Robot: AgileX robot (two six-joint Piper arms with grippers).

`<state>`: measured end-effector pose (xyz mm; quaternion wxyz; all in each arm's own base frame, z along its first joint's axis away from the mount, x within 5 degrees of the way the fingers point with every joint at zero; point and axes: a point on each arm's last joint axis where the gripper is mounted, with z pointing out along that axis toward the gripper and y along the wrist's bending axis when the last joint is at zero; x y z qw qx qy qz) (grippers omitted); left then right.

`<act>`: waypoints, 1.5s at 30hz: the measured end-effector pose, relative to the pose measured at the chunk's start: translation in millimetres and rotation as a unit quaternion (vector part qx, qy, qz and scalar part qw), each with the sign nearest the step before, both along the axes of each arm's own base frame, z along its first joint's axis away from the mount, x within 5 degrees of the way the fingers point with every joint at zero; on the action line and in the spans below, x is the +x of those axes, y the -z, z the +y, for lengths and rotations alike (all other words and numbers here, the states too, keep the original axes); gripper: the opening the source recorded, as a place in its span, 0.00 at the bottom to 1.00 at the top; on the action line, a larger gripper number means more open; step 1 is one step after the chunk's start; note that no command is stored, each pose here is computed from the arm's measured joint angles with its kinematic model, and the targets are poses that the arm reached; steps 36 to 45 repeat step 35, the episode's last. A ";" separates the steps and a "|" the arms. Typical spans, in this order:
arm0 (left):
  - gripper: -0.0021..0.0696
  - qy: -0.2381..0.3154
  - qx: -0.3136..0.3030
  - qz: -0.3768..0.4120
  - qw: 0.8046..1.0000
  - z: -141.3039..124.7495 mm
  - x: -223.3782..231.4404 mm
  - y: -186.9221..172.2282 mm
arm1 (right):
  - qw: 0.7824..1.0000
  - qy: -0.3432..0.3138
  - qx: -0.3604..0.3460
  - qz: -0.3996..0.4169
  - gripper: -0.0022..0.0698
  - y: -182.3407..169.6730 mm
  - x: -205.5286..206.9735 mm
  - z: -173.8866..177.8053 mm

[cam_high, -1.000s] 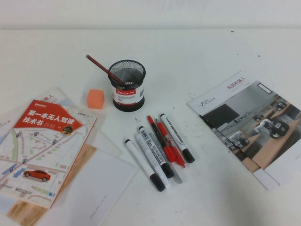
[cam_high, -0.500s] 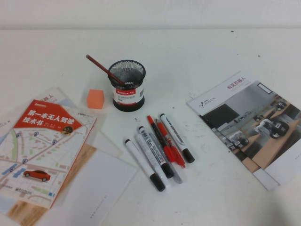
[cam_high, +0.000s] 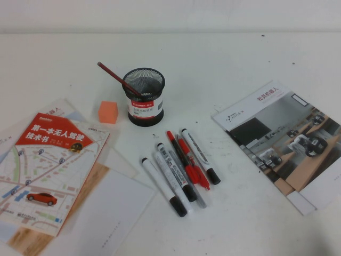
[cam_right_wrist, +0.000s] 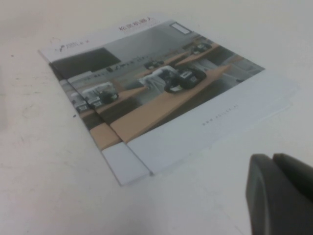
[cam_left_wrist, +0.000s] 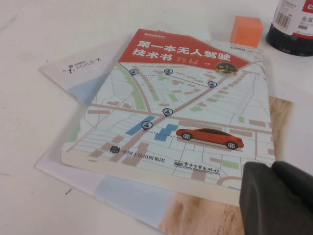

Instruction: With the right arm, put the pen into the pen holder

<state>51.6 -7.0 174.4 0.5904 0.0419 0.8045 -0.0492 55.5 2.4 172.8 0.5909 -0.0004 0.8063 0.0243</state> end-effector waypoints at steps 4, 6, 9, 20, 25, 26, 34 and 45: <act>0.03 0.000 0.000 0.000 1.000 0.0 0.0 0.0 | 1.000 0.000 0.007 -0.012 0.00 -1.3 -1.2 0.3; 0.03 0.000 0.000 0.000 1.000 0.0 0.0 0.0 | 1.000 -0.001 0.014 -0.013 0.00 -1.5 -1.4 0.7; 0.03 0.000 0.000 0.000 1.000 0.0 0.0 0.0 | 1.000 -0.001 0.014 -0.013 0.00 -1.5 -1.4 0.8; 0.03 0.000 0.000 0.000 1.000 0.0 0.0 0.0 | 1.000 -0.001 0.016 -0.013 0.00 -1.5 -1.4 0.9; 0.03 0.000 0.000 0.000 1.000 0.0 0.0 0.0 | 1.000 -0.001 0.016 -0.013 0.00 -1.5 -1.4 0.9; 0.03 0.000 0.000 0.000 1.000 0.0 0.0 0.0 | 1.000 -0.001 0.016 -0.013 0.00 -1.5 -1.4 0.9; 0.03 0.000 0.000 0.000 1.000 0.0 0.0 0.0 | 1.000 -0.001 0.016 -0.013 0.00 -1.5 -1.4 0.9; 0.03 0.000 0.000 0.000 1.000 0.0 0.0 0.0 | 1.000 -0.001 0.016 -0.013 0.00 -1.5 -1.4 0.9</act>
